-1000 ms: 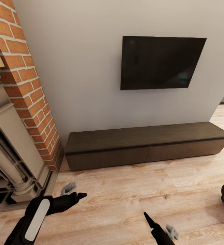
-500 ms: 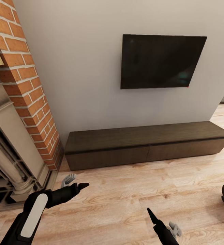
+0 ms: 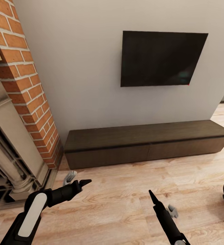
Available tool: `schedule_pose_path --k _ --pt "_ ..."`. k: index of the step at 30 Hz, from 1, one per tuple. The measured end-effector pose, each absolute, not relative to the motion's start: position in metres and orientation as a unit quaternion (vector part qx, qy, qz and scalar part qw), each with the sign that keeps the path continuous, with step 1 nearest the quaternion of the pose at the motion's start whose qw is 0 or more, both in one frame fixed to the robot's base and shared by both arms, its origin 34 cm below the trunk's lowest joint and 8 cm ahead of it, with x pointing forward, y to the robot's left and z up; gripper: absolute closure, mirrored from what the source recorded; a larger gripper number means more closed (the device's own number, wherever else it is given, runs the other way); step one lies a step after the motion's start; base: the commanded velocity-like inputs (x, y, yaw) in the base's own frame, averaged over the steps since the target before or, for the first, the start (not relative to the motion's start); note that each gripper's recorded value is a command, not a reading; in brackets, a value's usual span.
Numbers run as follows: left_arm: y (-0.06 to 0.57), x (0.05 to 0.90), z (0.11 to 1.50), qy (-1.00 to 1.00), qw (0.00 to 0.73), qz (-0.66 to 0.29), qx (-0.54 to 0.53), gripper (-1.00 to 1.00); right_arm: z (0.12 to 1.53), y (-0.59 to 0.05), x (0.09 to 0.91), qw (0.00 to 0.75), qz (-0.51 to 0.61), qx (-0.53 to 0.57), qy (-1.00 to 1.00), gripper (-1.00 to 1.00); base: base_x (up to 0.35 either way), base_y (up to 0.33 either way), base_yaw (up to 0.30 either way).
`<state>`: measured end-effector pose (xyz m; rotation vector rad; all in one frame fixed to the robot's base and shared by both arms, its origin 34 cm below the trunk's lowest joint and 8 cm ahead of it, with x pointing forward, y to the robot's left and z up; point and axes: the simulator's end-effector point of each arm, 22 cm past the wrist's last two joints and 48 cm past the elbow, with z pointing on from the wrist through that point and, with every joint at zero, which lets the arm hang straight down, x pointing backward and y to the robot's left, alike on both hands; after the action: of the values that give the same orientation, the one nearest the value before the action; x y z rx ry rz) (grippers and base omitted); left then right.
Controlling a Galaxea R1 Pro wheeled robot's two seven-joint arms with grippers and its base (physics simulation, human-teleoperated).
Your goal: Place each of the two pumpkins and all three candles from the living room inside a cabinet in the living room (use any cabinet), then make sure every cabinet is closed, and position the cauldron so it is next to a table in the living room.
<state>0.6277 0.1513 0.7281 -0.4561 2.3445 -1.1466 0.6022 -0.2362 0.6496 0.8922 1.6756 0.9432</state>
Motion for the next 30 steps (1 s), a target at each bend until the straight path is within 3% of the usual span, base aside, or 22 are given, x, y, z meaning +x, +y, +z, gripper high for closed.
schedule_pose_path --k 14,30 --pt "0.124 0.622 0.734 0.814 0.228 -0.503 -0.179 -1.0 0.64 -0.245 0.605 0.494 0.432 0.413 0.631 -1.0 0.0 0.0 0.0" --pt "0.143 0.611 0.75 0.767 0.211 -0.58 -0.175 -1.0 0.609 -0.252 0.601 0.492 0.436 0.437 0.613 -1.0 0.0 0.0 0.0"
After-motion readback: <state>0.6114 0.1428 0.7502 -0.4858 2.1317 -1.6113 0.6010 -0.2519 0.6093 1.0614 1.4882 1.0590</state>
